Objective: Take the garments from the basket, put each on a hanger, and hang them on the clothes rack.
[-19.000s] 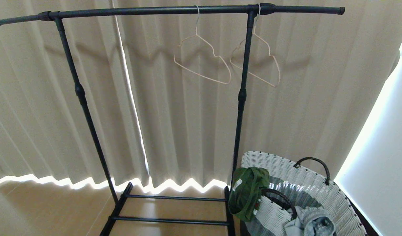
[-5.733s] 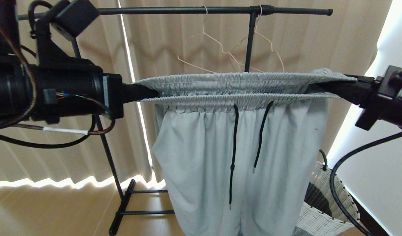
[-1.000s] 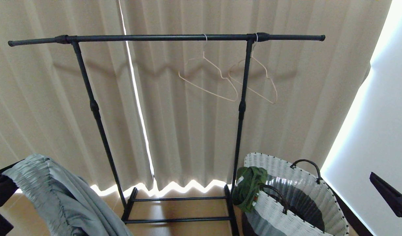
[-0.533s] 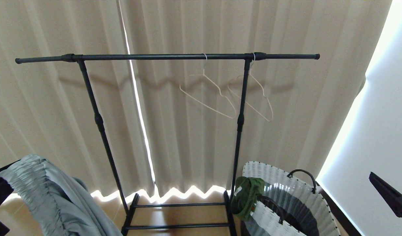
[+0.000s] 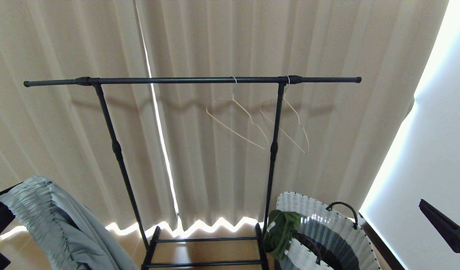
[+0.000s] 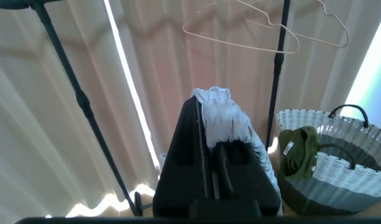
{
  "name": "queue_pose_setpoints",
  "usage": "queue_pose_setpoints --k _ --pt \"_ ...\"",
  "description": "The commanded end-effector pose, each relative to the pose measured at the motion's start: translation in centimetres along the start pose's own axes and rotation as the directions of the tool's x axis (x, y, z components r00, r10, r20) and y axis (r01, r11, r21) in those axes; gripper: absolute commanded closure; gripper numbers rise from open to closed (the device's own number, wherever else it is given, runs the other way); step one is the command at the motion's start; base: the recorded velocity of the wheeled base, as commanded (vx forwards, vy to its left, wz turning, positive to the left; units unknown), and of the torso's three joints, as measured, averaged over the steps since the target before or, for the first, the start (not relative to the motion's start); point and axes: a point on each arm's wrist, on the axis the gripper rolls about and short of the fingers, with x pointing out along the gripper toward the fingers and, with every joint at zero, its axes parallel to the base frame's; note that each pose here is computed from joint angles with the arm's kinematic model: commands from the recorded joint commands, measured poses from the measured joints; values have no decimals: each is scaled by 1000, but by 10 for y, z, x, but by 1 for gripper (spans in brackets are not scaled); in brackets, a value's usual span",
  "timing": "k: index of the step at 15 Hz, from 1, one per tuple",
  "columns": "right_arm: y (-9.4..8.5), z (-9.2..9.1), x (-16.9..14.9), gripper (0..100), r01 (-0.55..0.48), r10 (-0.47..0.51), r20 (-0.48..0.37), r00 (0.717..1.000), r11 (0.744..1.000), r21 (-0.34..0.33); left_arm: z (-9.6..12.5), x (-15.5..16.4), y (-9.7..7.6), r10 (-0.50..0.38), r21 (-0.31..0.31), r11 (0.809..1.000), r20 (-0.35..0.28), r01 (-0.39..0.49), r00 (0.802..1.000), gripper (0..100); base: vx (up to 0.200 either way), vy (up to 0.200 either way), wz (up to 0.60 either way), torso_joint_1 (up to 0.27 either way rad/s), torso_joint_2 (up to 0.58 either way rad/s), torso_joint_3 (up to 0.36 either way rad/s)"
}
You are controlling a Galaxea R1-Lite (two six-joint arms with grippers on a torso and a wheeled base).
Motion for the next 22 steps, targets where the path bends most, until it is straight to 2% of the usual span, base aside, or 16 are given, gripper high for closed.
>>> queue_pose_setpoints --k 1,7,11,16,18,22 --pt "0 1 0 0 -5 5 8 1000 1000 -1 -1 1 0 1 -1 1000 -4 -1 1000 100 200 0 0 22 -32 -22" --pt "0 1 0 0 -8 8 5 1000 1000 -1 -1 0 0 0 -2 1000 -6 0 1000 100 200 0 0 10 -7 -2" --pt "2 1 1 0 -82 82 14 997 997 -1 -2 1 0 0 -1 1000 -9 0 1000 100 200 0 0 4 0 4" --pt "3 -2 3 0 -101 101 -3 995 995 2 -6 1 0 -5 -6 1000 -24 5 1000 100 200 0 0 1 3 3" --pt "3 -2 4 0 -116 117 -19 993 992 40 -10 0 -1 -6 -7 1000 -36 6 999 100 200 0 0 2 2 0" --pt "0 17 39 0 -170 178 -103 979 982 79 -18 -3 -3 -7 -9 1000 -52 6 999 100 50 0 0 -1 2 -1"
